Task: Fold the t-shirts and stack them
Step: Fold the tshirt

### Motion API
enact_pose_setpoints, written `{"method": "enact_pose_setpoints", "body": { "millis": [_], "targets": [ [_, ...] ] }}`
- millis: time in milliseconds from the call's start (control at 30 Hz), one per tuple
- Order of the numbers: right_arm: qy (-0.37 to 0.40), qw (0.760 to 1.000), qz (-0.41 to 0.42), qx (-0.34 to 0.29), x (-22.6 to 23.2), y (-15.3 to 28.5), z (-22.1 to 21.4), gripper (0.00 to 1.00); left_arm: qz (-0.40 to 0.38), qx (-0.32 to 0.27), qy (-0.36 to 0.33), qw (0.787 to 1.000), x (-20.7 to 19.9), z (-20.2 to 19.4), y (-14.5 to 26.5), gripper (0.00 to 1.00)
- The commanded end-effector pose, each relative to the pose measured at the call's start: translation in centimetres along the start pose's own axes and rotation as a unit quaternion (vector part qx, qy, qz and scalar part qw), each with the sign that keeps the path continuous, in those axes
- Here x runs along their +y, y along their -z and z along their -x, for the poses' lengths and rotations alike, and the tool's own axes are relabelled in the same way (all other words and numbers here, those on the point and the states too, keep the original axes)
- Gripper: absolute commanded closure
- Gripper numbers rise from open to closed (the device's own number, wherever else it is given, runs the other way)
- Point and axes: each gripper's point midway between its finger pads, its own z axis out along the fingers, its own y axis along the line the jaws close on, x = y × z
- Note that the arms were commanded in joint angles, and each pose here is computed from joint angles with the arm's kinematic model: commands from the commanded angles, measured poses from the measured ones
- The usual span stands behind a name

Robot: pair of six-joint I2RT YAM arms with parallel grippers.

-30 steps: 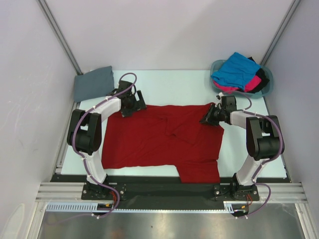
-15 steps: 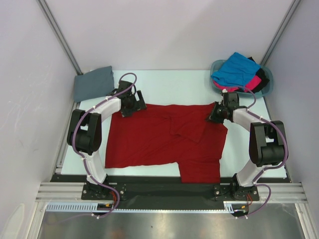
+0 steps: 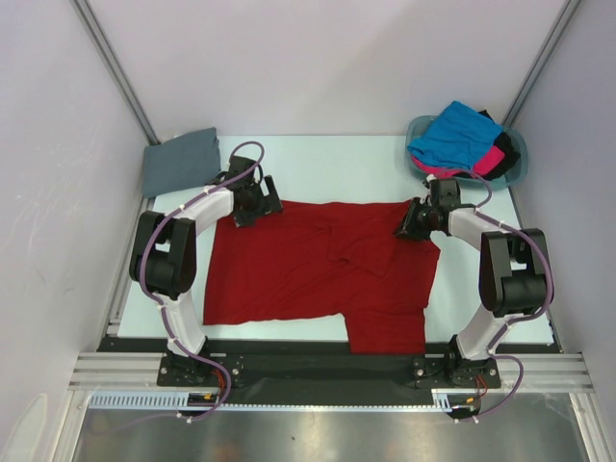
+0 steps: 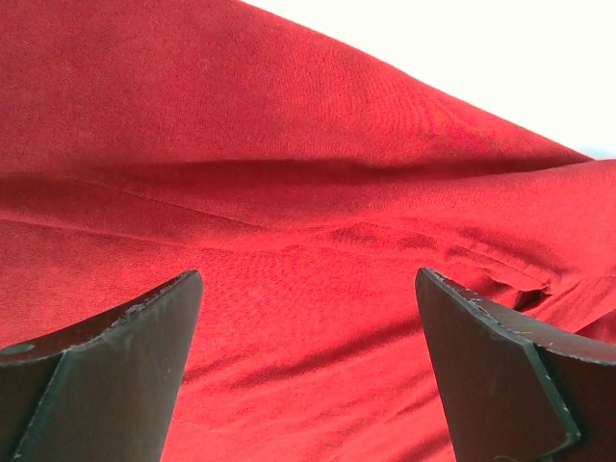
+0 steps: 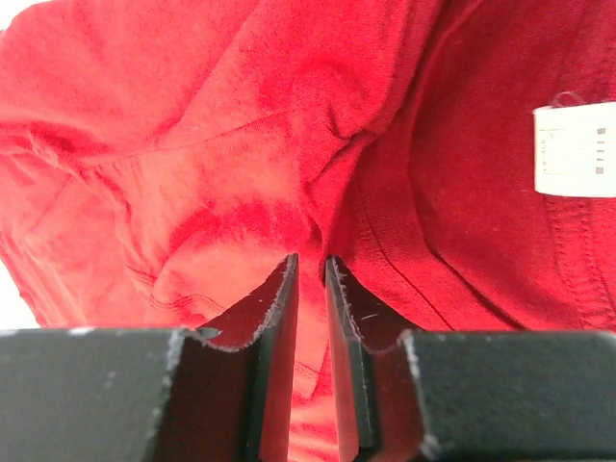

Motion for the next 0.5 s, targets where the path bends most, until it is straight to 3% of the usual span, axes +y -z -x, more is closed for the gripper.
{"method": "enact_pose_setpoints", "body": {
  "millis": [0, 167, 467],
  "targets": [
    [0.013, 0.999, 0.030, -0.007, 1.4, -0.1, 1.2, 0.77, -0.019, -0.015, -0.014, 1.000, -1.4, 1.3, 0.6, 0.02],
    [0.013, 0.999, 0.033, -0.004, 1.5, -0.1, 1.1, 0.99, -0.017, -0.012, -0.014, 1.000, -1.3, 1.2, 0.4, 0.02],
    [0.025, 0.999, 0.009, -0.032, 1.3, 1.3, 2.2, 1.00, -0.018, -0.013, -0.013, 1.000, -1.4, 1.3, 0.5, 0.02]
  ]
}}
